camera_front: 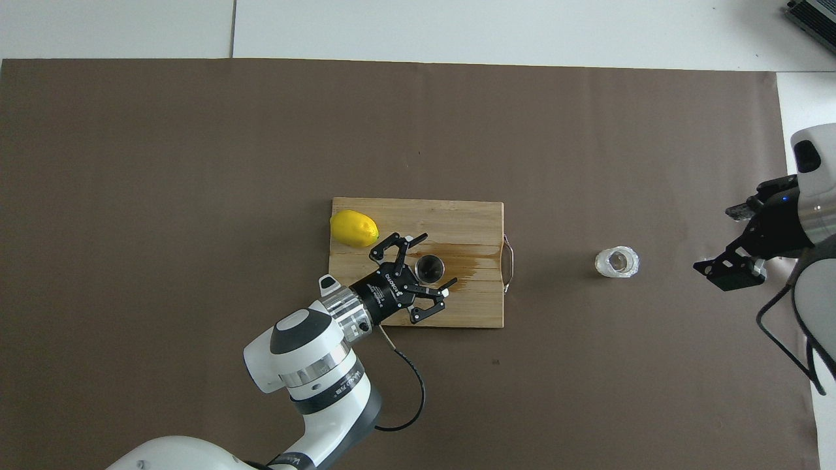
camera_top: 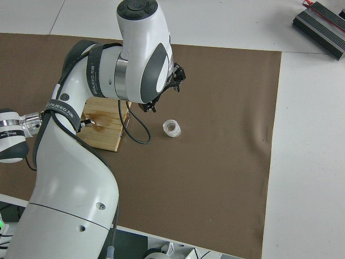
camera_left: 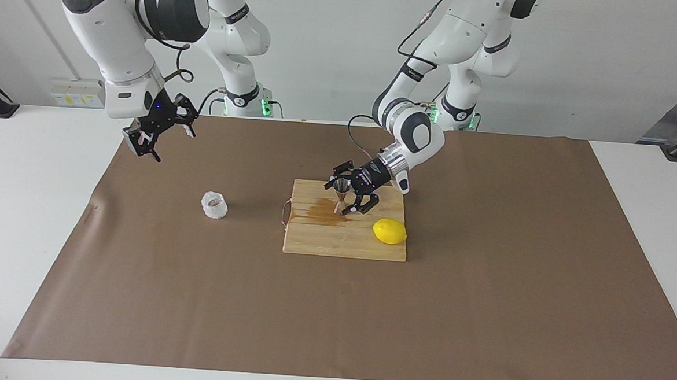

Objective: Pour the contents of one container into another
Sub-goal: 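Set the metal cup on the board while the right gripper reaches the white cup, then withdraw the left gripper while the right gripper grasps the white cup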

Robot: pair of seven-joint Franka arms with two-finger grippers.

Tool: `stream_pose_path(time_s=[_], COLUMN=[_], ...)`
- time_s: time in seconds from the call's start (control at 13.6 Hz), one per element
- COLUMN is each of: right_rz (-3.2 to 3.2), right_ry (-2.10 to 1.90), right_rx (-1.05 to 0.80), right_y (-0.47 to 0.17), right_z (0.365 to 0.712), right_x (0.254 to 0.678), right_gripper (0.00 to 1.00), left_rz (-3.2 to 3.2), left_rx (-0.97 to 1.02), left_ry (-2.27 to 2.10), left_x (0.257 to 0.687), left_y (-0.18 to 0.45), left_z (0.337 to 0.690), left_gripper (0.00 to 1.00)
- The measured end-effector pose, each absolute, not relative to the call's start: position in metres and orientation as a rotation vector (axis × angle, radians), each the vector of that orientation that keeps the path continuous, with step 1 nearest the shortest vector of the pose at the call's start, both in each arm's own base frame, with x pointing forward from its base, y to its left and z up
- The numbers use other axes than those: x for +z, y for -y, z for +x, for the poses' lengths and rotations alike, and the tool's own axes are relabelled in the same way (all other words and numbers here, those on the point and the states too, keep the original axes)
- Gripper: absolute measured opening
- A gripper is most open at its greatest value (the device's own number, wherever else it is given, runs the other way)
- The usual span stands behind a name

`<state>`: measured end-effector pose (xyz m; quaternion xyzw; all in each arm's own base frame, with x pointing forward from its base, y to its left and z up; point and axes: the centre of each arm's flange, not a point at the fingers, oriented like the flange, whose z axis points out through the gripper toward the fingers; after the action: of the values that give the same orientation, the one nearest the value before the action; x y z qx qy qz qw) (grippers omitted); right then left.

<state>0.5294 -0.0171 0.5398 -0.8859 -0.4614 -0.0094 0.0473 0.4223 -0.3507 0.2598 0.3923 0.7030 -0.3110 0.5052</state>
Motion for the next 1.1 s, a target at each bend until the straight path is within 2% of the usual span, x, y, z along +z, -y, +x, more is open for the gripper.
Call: stream_pose_path(time_s=[0.22, 0.59, 1.1], right_rz=[-2.537, -2.319, -2.103], right_ry=[1.555, 1.688, 1.790], right_rx=[-0.086, -0.295, -0.519], right_y=[0.031, 0.051, 0.079], right_z=[0.524, 0.513, 0.515], right_x=[0.507, 0.438, 0.357], right_gripper=[1.00, 1.00, 1.00], left_rz=[0.968, 1.026, 1.080], left_rx=[-0.671, -0.561, -0.530], left_ry=[-1.767, -1.874, -1.888], left_x=[0.267, 0.279, 0.280], left_y=[0.340, 0.328, 0.330], left_z=[0.426, 0.419, 0.412], left_gripper=[1.00, 1.00, 1.00])
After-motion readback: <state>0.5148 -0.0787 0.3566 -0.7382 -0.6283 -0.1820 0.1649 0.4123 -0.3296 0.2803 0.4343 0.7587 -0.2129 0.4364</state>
